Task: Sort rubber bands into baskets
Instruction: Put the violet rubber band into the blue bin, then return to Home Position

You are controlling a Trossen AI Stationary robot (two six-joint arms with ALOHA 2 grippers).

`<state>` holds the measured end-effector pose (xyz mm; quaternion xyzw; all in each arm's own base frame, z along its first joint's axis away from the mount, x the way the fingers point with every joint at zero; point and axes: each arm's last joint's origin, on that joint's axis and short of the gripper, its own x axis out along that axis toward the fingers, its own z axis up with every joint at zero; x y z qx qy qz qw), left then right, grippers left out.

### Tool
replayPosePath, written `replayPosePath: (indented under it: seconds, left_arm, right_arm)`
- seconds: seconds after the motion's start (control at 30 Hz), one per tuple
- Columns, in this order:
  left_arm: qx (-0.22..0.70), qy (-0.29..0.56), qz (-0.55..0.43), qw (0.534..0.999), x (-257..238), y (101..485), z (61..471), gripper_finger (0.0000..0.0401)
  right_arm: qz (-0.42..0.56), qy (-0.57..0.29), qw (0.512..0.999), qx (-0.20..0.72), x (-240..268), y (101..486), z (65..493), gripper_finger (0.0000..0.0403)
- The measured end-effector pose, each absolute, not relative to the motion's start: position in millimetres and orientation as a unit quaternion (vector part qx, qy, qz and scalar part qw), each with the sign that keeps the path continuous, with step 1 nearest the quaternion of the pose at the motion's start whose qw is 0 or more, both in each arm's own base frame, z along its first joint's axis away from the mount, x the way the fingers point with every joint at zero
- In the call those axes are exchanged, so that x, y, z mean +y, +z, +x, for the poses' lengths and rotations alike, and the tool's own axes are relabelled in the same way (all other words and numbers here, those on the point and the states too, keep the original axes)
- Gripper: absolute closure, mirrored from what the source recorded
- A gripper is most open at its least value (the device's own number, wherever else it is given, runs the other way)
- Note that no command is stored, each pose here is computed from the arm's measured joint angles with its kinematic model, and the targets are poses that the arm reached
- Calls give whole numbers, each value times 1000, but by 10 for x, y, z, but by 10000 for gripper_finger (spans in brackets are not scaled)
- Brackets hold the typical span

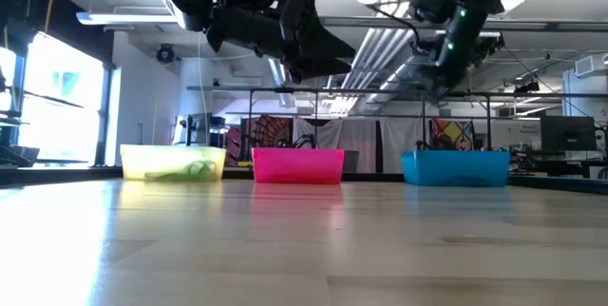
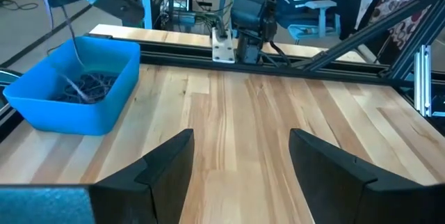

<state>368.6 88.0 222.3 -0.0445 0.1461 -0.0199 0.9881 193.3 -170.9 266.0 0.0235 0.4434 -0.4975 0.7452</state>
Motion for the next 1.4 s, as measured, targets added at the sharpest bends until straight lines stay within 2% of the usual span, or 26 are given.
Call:
replayPosePath:
  seconds: [0.3,0.4,0.57,0.77,0.9,0.97,1.03,1.1,1.23,1.27,1.4]
  left_arm:
    - [147,1,-37,988,885,2221,3688,172]
    - [147,1,-36,988,886,2221,3689,172]
    - [145,2,-36,989,886,2224,3690,172]
    - [141,2,-35,989,884,2233,3693,172]
    - [140,-3,-20,990,883,2234,3693,177]
    - [138,-4,-19,990,881,2236,3695,190]
    - [136,-5,-20,990,873,2240,3698,210]
    - [136,-6,-19,990,866,2241,3700,238]
    - [128,-6,-17,992,870,2255,3704,305]
    - [122,-5,-17,992,877,2264,3706,322]
    - [99,-2,-12,995,891,2309,3713,378]
  right_arm:
    - [69,-519,709,472,-1814,2279,1674,402]
    - [85,-514,701,487,-1797,2174,1612,390]
    - [98,-513,693,497,-1788,2109,1565,319]
    - [161,-529,701,450,-1805,2115,1579,216]
    - [232,-503,720,417,-1852,2155,1570,189]
    - [234,-467,743,419,-1871,2183,1580,194]
    - [215,-448,759,421,-1872,2197,1607,218]
    - [192,-435,775,416,-1867,2220,1651,258]
    - [143,-403,811,400,-1805,2281,1789,372]
    - [127,-391,821,396,-1781,2299,1830,387]
    - [85,-357,851,375,-1663,2361,1984,388]
